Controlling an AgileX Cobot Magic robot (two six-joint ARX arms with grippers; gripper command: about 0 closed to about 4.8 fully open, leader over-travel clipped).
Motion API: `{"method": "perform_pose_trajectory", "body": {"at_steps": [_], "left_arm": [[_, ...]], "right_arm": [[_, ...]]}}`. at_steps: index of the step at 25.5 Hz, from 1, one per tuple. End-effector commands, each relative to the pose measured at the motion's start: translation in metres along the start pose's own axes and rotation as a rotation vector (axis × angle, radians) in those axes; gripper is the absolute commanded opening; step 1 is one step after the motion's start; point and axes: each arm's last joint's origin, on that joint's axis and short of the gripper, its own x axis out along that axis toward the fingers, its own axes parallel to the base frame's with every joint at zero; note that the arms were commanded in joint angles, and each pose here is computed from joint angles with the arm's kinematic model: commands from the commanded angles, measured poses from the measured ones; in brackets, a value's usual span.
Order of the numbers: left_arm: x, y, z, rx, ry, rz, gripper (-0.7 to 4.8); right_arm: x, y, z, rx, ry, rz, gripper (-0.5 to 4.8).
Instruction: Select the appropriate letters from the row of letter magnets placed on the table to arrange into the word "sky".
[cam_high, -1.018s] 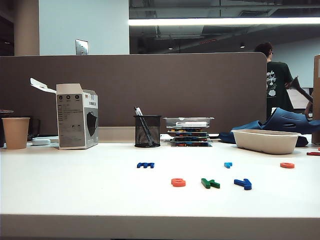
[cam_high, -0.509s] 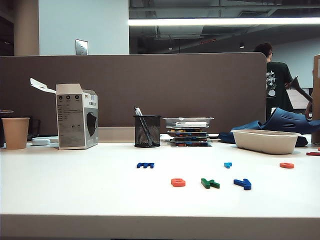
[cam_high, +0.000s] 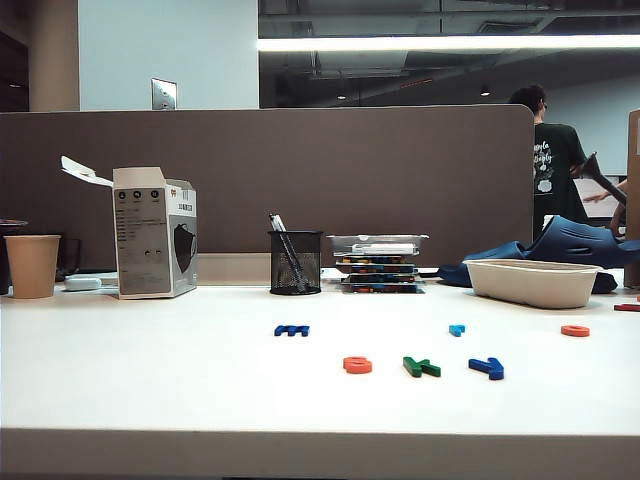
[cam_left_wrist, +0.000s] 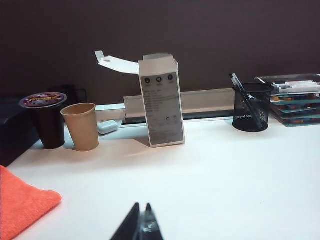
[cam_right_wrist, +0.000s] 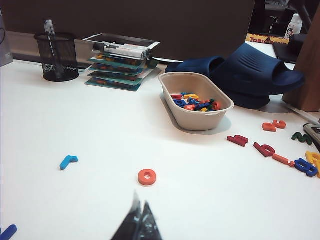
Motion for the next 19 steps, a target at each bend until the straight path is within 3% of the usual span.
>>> {"method": "perform_pose_trajectory", "body": {"at_steps": [1, 19], "left_arm": [[-0.0002, 0.0003, 0.0018, 0.002, -0.006, 0.002, -0.05], [-0.0002, 0.0001, 0.0001, 0.003, 0.012, -0.001, -0.05]], "right_arm": [[0.0000, 0.0001, -0.0008, -0.004, -0.008, -0.001, -0.05], [0.0000, 0.0002, -0.0015, -0.002, 0.000, -0.001, -0.05]]}}
